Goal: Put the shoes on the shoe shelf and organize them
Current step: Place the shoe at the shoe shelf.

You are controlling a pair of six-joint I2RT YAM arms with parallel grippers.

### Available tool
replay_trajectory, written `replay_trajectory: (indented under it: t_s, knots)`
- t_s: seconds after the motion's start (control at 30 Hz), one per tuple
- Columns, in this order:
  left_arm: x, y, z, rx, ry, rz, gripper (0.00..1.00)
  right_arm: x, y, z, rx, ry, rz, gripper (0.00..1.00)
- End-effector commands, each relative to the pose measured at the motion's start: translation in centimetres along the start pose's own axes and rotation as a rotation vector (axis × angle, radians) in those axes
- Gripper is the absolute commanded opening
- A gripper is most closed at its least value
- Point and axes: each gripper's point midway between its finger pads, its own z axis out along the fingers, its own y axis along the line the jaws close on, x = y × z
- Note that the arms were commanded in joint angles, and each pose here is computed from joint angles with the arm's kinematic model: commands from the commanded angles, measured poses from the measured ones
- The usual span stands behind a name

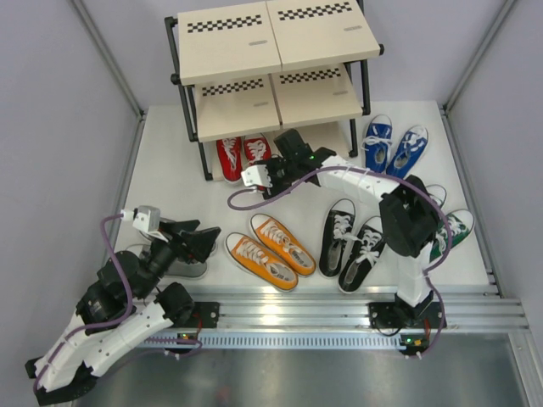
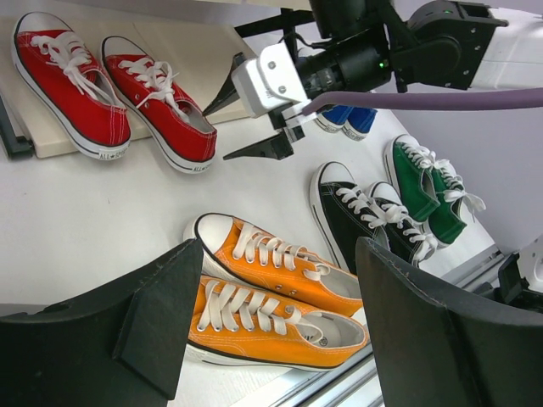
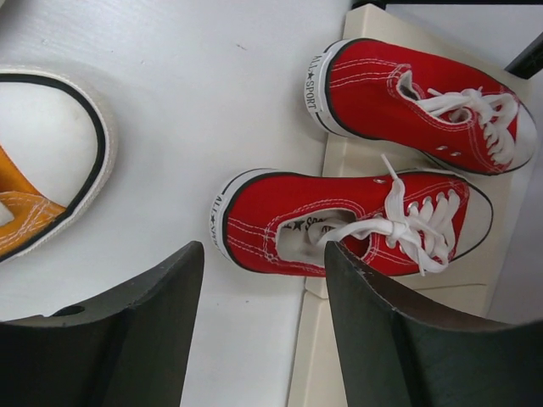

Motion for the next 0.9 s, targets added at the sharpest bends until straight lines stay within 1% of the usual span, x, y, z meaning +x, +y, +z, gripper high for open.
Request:
replay_trajectory:
  t_s: [0.0,0.17,0.43,0.63,0.67,0.73,0.77,0.83,0.87]
  knots:
    - [-0.9,-0.4,-0.1,0.024,-0.039,0.004,0.78,-0.6,-1.2,0.8,0.008,-0.006,0.011,0.58]
    - [-0.9,-0.4,0.0,0.023,-0.038,0.004,0.78,0.0,-1.6,1.8,0.015,0.027,0.026,0.55]
    - [-0.9,-0.4,0.0,0.023,-0.040,0.004,0.78,0.0,-1.8,2.6,-0.001,0.031,0.009,0.43]
    - [-1.0,-0.4,-0.1,0.022,-0.043,0.003,0.78,0.3,-1.8,3.2,-0.017,0.043,0.011,0.26]
    - [-0.9,-0.4,-0.1,0.022,-0.042,0.003,0.78,0.2,-2.0,3.2,-0.012,0.043,0.006,0.18]
    - [-1.0,-0.4,-0.1,0.022,-0.045,0.004,0.78,0.1,-2.1,3.0,-0.009,0.045,-0.001,0.12]
    - [-1.0,-0.4,-0.1,0.023,-0.044,0.004,0.78,0.2,-2.4,2.8,0.001,0.051,-0.006,0.04]
    - [-1.0,-0.4,-0.1,0.024,-0.044,0.004,0.78,-0.1,-3.3,2.4,0.045,0.049,-0.021,0.00]
    - [-0.9,-0.4,-0.1,0.025,-0.042,0.004,0.78,-0.2,-3.7,2.0,0.064,0.056,-0.022,0.00]
